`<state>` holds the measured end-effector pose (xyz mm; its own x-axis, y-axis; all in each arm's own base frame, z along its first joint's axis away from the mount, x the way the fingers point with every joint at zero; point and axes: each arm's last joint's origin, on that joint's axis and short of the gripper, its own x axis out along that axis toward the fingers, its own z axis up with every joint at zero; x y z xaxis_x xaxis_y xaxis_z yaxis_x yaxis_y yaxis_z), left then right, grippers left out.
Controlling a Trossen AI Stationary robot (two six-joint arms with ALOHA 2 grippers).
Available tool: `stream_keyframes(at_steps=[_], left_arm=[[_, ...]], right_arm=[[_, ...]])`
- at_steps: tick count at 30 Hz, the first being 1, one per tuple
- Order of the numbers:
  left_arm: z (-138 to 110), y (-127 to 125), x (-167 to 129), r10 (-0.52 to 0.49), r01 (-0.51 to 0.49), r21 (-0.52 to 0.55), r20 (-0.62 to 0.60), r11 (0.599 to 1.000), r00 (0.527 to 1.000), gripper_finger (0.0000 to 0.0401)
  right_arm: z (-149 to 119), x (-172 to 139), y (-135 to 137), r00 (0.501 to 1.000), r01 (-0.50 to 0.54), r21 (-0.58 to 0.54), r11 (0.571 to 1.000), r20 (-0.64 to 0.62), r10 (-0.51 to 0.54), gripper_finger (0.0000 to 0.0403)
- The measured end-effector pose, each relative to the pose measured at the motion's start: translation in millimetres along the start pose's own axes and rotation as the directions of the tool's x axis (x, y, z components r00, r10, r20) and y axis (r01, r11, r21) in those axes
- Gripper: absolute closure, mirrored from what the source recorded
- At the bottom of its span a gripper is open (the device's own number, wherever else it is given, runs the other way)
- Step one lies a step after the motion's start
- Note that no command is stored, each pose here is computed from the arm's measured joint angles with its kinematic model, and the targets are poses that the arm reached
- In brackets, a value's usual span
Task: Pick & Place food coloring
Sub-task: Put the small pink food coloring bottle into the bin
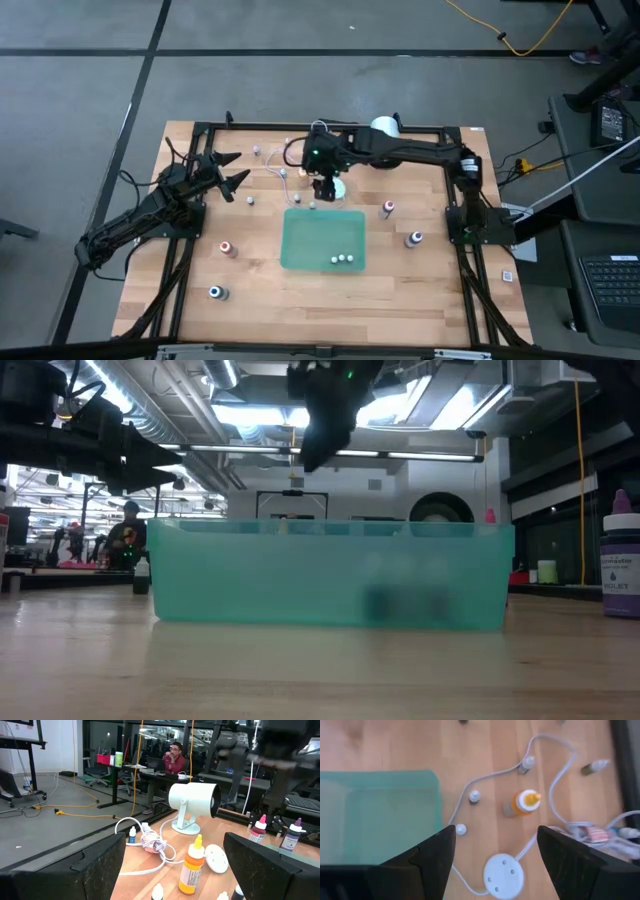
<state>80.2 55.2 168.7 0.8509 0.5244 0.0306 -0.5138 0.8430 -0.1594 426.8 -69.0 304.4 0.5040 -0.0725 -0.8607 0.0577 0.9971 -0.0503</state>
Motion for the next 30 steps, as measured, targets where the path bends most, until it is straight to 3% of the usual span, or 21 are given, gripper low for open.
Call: stream_keyframes(at_steps=[12,25,30], left_arm=[[0,0,0,0.0,0.0,0.0,0.0,1.0,1.0,0.0068],[0,0,0,0.0,0.0,0.0,0.0,1.0,1.0,0.0068],[0,0,0,0.0,0.0,0.0,0.0,1.0,1.0,0.0068]], right_arm=[[-25,75,-3,0.976,-0.068,0.033,0.997,-0.203,0.074,0.0123],[-37,98,1,0.978,-0.103,-0.026,0.994,-0.184,0.096,0.0123],[-43,103,4,0.975,-0.123,-0.095,0.988,-0.197,0.102,0.0123]])
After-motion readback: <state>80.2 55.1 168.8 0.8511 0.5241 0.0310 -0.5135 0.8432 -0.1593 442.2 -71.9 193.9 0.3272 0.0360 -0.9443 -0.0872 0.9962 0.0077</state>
